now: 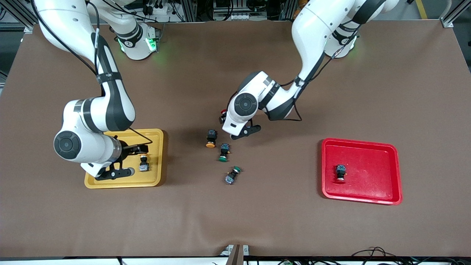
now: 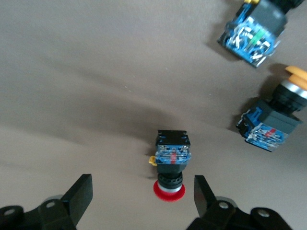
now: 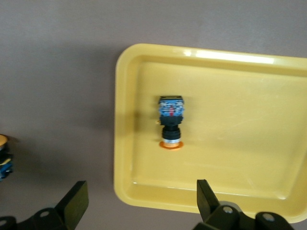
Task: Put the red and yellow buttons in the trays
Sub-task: 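Reach the left gripper to another red button while the right gripper withdraws, then grasp the red button with the left gripper while the right grasps a yellow button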
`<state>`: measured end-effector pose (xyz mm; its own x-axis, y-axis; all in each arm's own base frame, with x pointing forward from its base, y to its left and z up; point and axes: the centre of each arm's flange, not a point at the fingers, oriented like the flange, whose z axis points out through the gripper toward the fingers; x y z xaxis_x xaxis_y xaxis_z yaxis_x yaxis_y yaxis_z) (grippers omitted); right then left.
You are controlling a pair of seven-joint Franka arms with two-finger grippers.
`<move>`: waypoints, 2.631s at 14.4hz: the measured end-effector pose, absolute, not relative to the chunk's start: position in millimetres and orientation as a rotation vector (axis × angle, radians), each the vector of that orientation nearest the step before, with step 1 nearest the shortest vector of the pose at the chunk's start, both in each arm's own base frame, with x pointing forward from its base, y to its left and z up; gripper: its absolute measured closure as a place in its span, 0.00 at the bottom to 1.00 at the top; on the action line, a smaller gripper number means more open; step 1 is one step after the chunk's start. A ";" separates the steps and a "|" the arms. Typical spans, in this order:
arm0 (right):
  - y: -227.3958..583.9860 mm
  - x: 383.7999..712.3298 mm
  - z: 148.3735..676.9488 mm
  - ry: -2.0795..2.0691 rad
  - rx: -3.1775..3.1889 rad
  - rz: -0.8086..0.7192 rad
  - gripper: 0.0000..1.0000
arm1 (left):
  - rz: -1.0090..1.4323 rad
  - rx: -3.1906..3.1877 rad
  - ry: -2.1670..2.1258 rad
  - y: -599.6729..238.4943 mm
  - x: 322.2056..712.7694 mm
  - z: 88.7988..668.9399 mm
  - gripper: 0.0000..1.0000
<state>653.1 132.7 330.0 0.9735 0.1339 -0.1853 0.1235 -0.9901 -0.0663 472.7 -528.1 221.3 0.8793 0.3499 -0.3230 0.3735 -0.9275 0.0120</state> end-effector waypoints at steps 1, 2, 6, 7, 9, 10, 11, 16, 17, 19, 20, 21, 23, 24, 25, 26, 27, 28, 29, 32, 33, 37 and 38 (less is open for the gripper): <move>141.6 651.2 331.5 -0.186 -3.069 0.292 0.00 | -0.485 2.969 0.590 -532.3 469.0 214.9 0.06; 153.8 648.4 331.6 -0.171 -3.071 0.295 0.00 | -0.483 2.966 0.605 -537.6 463.4 208.8 0.06; 199.5 636.4 331.7 -0.118 -3.064 0.301 0.00 | -0.474 2.972 0.605 -560.4 436.3 193.7 0.07; 207.6 634.2 331.9 -0.106 -3.060 0.301 0.00 | -0.470 2.971 0.604 -562.8 433.4 190.8 0.07; 216.9 631.9 332.3 -0.097 -3.057 0.295 0.00 | -0.461 2.968 0.605 -563.2 433.3 185.7 0.11; 218.0 631.6 332.4 -0.095 -3.057 0.293 0.00 | -0.458 2.968 0.605 -563.0 433.3 183.6 0.11; 217.5 631.9 332.4 -0.092 -3.057 0.292 0.00 | -0.457 2.970 0.604 -563.1 432.7 182.2 0.19; 217.8 632.9 332.8 -0.088 -3.054 0.279 0.00 | -0.436 2.983 0.575 -567.0 427.1 179.8 0.67; 218.4 633.1 332.9 -0.086 -3.054 0.273 0.00 | -0.432 2.982 0.574 -567.5 427.2 180.2 0.67; 220.1 633.6 332.9 -0.083 -3.052 0.259 0.00 | -0.414 2.977 0.573 -566.8 431.8 182.9 0.67; 222.2 633.4 332.7 -0.077 -3.048 0.253 0.00 | -0.395 2.984 0.565 -564.8 436.6 186.3 0.67; 226.0 633.0 332.5 -0.064 -3.043 0.242 0.00 | -0.378 3.002 0.558 -560.5 444.3 191.9 0.67; 237.8 630.7 329.4 -0.015 -3.046 0.219 0.00 | -0.376 3.050 0.553 -544.0 468.2 211.2 0.67; 247.0 628.9 326.2 0.010 -3.048 0.205 0.00 | -0.386 3.072 0.535 -533.4 482.2 224.1 0.67; 257.4 626.5 321.8 0.036 -3.052 0.192 0.00 | -0.397 3.082 0.508 -522.9 496.1 237.7 0.67; 268.4 623.1 315.9 0.070 -3.056 0.186 0.00 | -0.397 3.082 0.485 -512.0 510.1 250.8 0.67; 278.9 619.1 309.8 0.101 -3.061 0.187 0.00 | -0.394 3.080 0.461 -499.5 523.2 261.2 0.67; 288.9 614.9 304.2 0.125 -3.065 0.188 0.00 | -0.396 3.081 0.427 -485.8 535.1 269.0 0.67; 298.2 610.7 298.4 0.136 -3.070 0.188 0.00 | -0.404 3.084 0.392 -471.0 546.2 274.4 0.67; 325.2 599.2 278.4 0.164 -3.081 0.171 0.00 | -0.390 3.096 0.267 -424.4 580.3 284.6 0.67; 333.8 595.6 271.1 0.168 -3.084 0.163 0.00 | -0.360 3.104 0.214 -408.2 592.4 290.8 0.67; 360.8 582.8 245.7 0.120 -3.098 0.138 0.00 | -0.261 3.158 0.032 -334.6 636.3 310.3 0.67; 365.4 579.4 241.2 0.108 -3.103 0.144 0.00 | -0.254 3.163 -0.012 -315.0 646.1 310.6 0.67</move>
